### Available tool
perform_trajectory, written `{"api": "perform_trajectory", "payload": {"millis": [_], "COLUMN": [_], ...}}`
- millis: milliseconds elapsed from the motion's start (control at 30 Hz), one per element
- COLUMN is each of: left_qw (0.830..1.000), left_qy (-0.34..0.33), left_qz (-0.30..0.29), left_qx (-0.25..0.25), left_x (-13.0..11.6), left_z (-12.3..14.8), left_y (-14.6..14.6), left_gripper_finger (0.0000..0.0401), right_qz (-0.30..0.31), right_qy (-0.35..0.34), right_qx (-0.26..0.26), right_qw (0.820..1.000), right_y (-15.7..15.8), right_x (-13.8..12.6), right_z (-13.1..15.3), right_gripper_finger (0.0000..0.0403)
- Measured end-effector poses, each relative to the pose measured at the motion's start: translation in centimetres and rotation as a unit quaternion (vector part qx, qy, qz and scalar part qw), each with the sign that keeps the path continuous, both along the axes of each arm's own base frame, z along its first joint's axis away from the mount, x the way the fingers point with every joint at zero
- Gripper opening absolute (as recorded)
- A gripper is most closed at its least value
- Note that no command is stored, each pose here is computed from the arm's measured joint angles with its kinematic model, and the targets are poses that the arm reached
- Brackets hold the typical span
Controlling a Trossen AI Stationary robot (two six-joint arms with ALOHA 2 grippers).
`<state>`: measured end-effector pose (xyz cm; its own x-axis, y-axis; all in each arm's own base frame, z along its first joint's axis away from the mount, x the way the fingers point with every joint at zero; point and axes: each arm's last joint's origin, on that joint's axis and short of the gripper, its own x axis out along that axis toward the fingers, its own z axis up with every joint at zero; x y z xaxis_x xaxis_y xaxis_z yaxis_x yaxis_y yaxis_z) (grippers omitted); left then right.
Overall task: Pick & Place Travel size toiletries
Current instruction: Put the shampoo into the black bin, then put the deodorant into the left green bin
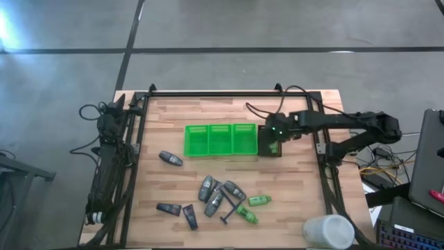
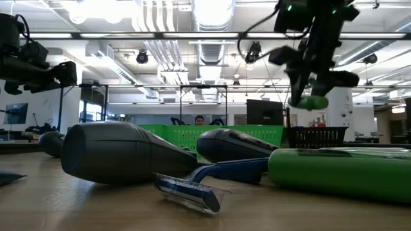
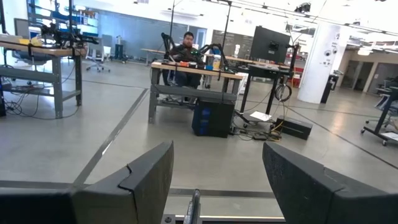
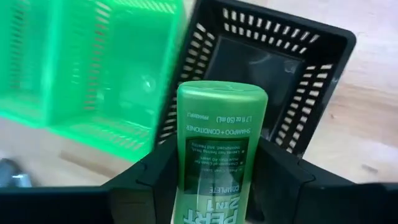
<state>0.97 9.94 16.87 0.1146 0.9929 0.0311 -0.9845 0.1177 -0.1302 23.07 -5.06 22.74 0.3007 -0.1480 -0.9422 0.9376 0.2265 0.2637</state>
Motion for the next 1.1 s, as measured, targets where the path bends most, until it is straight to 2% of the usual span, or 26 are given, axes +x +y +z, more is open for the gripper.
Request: {"api": "perform_trajectory", "payload": {"millis": [267,433,533,633,700,767,833,900,967,1000,1100], "left_qw": [1.000,1.000,1.000,1.000,0.999,0.987,0.962,0.935,0.920,0.918,0.924], "left_qy": [0.000,0.000,0.000,-0.002,-0.047,-0.149,-0.257,-0.332,-0.363,-0.358,-0.296], "left_qz": [0.000,0.000,0.000,0.000,-0.015,-0.050,-0.085,-0.112,-0.134,-0.160,-0.241], "left_qx": [0.000,0.000,0.000,0.002,0.007,-0.015,-0.025,-0.043,-0.061,-0.055,0.029], "left_x": [0.0,0.0,0.0,0.0,0.1,0.2,0.4,0.5,0.7,0.8,1.1], "left_z": [0.0,0.0,0.0,0.0,0.3,0.5,1.3,1.6,1.5,1.9,4.7], "left_y": [0.0,0.0,0.0,0.0,0.0,-0.1,-0.3,-0.4,-0.4,-0.5,-1.3], "left_gripper_finger": [0.0252,0.0252,0.0252,0.0252,0.0252,0.0252,0.0252,0.0252,0.0252,0.0252,0.0252], "right_qz": [0.000,-0.018,-0.017,-0.015,-0.010,-0.010,-0.014,-0.016,-0.013,-0.013,-0.014], "right_qy": [0.060,0.063,0.045,0.024,0.006,-0.001,-0.002,-0.003,-0.004,-0.004,-0.002], "right_qx": [0.008,0.013,-0.001,-0.046,-0.078,-0.105,-0.120,-0.128,-0.132,-0.132,-0.130], "right_qw": [0.998,0.998,0.999,0.999,0.997,0.994,0.993,0.992,0.991,0.991,0.991], "right_y": [-1.9,-2.3,-2.3,-2.2,-2.1,-2.0,-2.1,-2.1,-2.1,-2.1,-2.1], "right_x": [1.3,1.9,2.4,2.7,2.8,2.7,2.5,2.4,2.3,2.4,2.5], "right_z": [-3.1,-4.0,-3.4,-1.7,-0.3,0.8,1.7,2.2,2.4,2.5,2.3], "right_gripper_finger": [0.0197,0.0224,0.0248,0.0272,0.0287,0.0300,0.0311,0.0320,0.0328,0.0331,0.0338]}}
